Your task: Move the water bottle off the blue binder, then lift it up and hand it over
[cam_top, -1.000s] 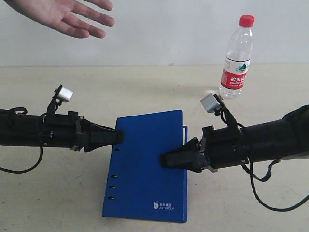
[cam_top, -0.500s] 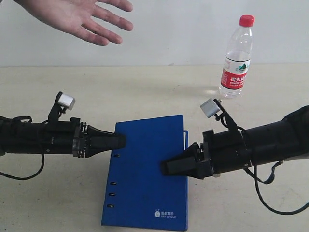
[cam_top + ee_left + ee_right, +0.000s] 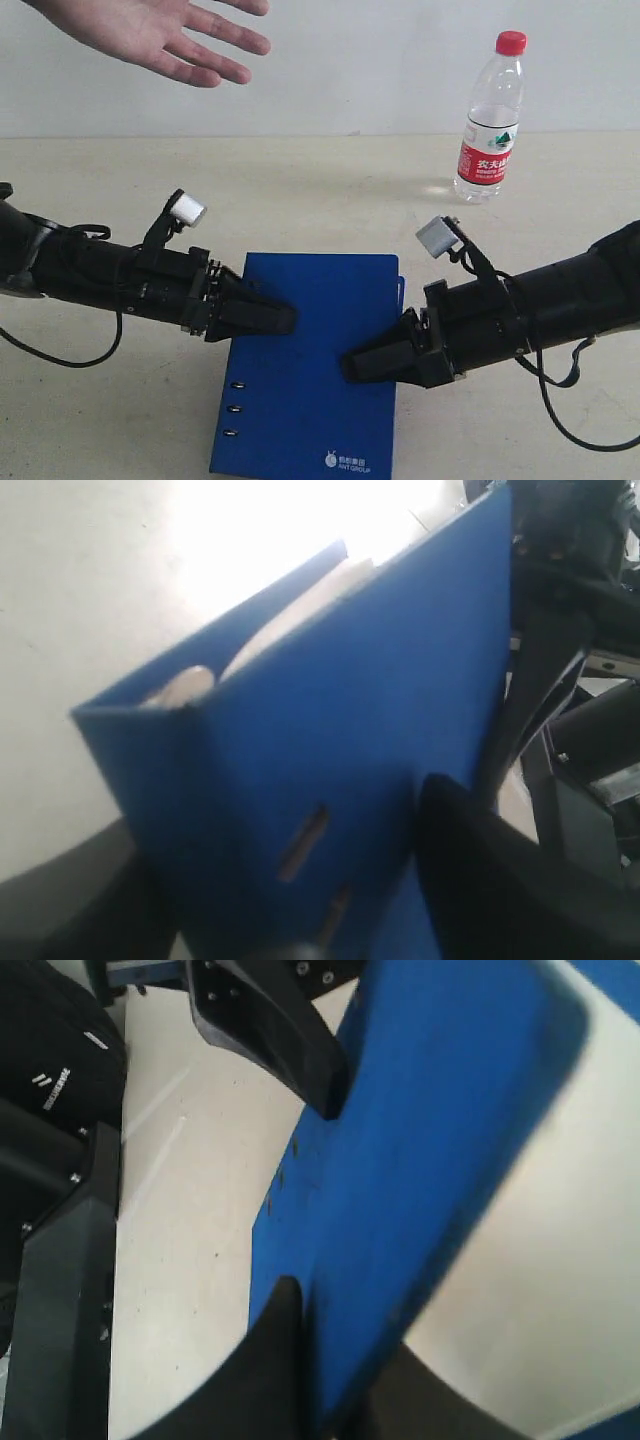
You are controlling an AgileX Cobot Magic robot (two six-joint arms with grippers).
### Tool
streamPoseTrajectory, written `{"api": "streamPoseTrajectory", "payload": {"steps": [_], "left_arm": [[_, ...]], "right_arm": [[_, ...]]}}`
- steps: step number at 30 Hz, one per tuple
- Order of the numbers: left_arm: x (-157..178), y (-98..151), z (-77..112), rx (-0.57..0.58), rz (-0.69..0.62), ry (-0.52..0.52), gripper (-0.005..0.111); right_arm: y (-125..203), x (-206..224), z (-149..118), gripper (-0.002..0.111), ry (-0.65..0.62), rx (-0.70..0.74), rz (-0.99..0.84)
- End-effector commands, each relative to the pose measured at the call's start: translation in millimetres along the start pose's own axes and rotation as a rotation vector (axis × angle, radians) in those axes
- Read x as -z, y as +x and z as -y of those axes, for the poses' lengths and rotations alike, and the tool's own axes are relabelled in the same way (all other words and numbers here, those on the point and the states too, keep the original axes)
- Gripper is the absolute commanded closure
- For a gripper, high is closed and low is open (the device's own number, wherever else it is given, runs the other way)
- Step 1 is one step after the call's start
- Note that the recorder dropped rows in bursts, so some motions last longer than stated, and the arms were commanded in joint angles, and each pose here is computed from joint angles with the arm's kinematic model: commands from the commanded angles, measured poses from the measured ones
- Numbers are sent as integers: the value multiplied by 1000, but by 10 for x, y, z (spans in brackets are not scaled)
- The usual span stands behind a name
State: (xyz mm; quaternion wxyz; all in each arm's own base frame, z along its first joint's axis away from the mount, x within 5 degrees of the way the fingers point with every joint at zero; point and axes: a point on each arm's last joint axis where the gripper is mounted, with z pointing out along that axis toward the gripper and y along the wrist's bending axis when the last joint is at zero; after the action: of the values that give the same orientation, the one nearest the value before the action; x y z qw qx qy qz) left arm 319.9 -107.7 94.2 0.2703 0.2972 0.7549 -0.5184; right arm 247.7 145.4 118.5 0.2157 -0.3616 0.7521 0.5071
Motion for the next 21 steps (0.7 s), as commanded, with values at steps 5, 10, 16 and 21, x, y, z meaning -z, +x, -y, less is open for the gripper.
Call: {"api": "streamPoseTrajectory", "payload": {"steps": [5, 10, 16, 21], "left_arm": [[-77, -90, 117, 7, 14, 29, 102], [-57, -144, 86, -14, 75, 1, 102], [131, -208, -41, -24, 170, -70, 102], [363, -178, -181, 7, 200, -154, 102]], "right_arm": [[0, -19, 75, 108, 102, -23, -20], [5, -17, 87, 85, 116, -23, -25], [39, -2, 171, 49, 210, -26, -62], [21, 4, 141, 46, 193, -22, -58]]}}
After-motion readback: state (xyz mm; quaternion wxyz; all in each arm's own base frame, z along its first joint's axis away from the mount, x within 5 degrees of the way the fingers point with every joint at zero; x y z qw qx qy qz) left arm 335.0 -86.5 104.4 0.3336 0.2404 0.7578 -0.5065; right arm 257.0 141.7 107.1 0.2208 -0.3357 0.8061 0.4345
